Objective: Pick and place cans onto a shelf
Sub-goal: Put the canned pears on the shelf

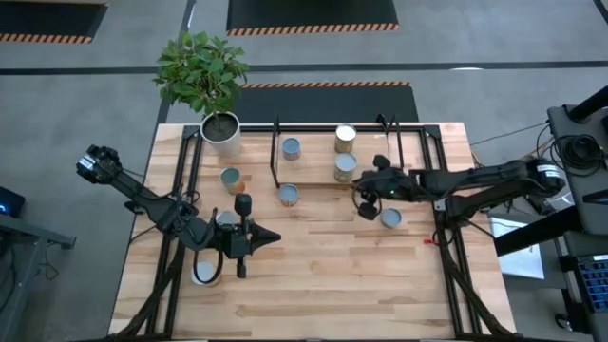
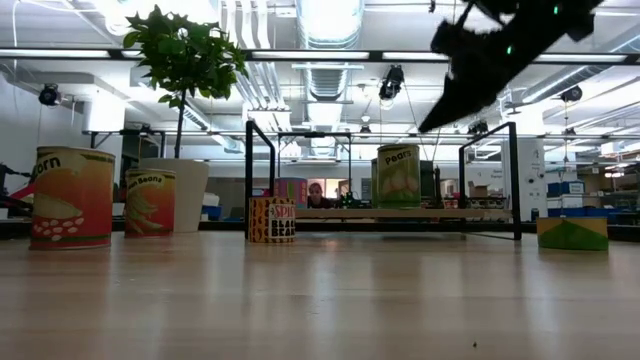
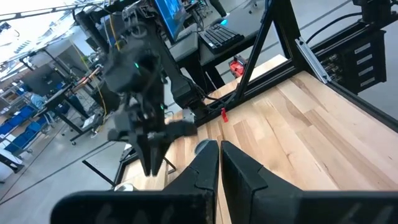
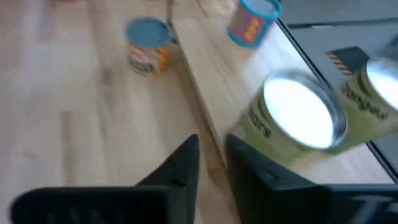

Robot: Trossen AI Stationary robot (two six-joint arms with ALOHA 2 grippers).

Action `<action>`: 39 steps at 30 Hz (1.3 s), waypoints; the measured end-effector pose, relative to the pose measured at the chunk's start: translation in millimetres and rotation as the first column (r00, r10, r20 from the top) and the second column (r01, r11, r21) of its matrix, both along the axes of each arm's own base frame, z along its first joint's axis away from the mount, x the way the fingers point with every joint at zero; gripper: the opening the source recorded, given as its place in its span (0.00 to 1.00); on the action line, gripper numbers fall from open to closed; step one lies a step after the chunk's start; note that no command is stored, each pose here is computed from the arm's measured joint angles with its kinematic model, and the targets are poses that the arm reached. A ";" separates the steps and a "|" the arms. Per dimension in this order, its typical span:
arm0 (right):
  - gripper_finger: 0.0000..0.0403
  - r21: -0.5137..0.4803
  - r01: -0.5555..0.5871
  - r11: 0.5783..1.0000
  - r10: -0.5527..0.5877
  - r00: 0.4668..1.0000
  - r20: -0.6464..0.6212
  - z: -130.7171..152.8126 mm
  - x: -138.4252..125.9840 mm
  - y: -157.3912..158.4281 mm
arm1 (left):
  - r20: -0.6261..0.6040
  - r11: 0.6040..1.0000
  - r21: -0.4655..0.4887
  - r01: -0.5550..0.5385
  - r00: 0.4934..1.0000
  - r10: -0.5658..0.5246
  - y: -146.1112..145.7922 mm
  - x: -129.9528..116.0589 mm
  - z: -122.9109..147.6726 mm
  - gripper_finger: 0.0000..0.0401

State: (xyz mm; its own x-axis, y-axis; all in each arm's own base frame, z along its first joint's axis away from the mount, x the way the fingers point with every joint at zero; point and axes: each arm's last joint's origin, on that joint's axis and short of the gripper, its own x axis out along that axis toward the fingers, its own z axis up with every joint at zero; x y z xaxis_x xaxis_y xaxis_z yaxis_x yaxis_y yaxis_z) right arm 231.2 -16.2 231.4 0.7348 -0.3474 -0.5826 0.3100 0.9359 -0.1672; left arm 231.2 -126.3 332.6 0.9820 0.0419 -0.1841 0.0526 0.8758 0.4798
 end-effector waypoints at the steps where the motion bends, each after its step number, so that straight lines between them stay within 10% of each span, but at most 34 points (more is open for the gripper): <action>1: 0.10 -0.009 0.010 1.000 -0.010 1.000 -0.001 -6.2 1.0 -0.4 | 0.000 1.000 0.000 0.000 1.000 0.000 0.0 0.0 0.0 0.00; 39: 0.02 -0.218 0.106 0.970 -0.121 0.991 -0.059 -45.2 22.9 -35.1 | 0.000 1.000 0.001 0.000 1.000 0.000 0.0 0.0 0.0 0.00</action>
State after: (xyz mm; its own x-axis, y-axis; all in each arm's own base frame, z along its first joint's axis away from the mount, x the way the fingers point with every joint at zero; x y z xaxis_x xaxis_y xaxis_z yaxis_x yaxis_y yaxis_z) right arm 254.1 -51.3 186.2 0.6430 -0.5480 -0.5350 0.3921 0.8356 -0.3847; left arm 231.2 -126.3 332.6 0.9820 0.0420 -0.1844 0.0528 0.8755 0.4803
